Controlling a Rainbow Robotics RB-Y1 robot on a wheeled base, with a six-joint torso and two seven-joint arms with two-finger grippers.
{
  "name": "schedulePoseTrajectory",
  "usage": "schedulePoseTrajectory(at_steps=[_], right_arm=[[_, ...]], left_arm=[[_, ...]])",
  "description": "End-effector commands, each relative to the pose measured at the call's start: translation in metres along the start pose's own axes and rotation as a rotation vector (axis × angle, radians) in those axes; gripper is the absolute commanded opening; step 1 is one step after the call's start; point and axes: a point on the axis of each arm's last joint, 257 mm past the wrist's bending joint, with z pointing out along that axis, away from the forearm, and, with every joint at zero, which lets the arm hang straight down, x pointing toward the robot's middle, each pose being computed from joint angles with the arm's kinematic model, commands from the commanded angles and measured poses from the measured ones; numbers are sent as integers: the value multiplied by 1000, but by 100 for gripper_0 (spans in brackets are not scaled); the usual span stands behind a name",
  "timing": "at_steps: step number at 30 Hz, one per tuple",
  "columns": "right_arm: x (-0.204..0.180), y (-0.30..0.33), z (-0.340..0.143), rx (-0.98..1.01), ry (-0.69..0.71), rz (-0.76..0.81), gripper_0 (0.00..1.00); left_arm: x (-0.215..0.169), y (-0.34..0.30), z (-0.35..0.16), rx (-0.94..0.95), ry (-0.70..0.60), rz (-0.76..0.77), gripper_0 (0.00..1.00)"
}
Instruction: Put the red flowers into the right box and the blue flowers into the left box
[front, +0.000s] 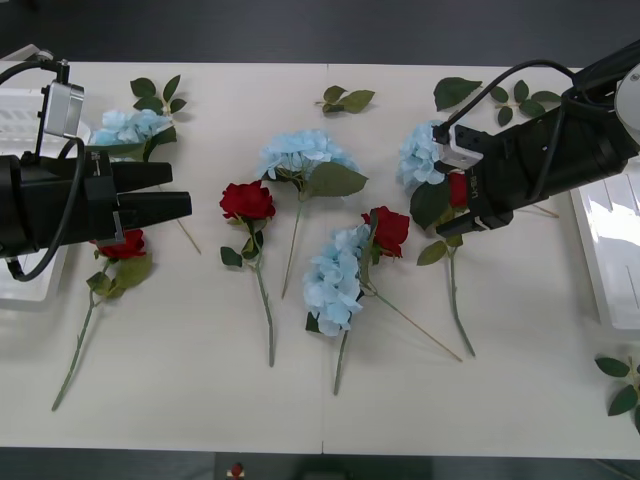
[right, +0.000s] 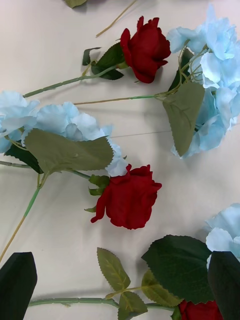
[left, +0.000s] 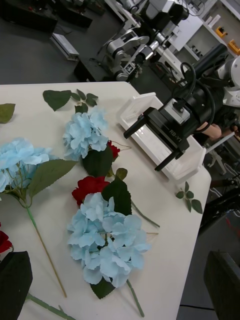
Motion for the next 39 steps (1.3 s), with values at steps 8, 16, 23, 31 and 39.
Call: schedulePoseTrajectory(at_steps=[8,16,23,31,39], right_arm=[[17,23,-7,-76,38,42,100],[23,25,-49,-119,187,483,100],[64,35,-76,11,435,1210,100],[113,18,-72,298,593,1437,100],[122,-3,-39,349,580,1287,100]], left_arm=[[-12,16,-14,-43,-19,-18,100],[-48,109,-54,-186,16,-214,100],[-30,204,-72,-460,75,-366,100],[-4,278,-76,-820,129,-374,100],[16,300,-45,-1000,113,-421,100]])
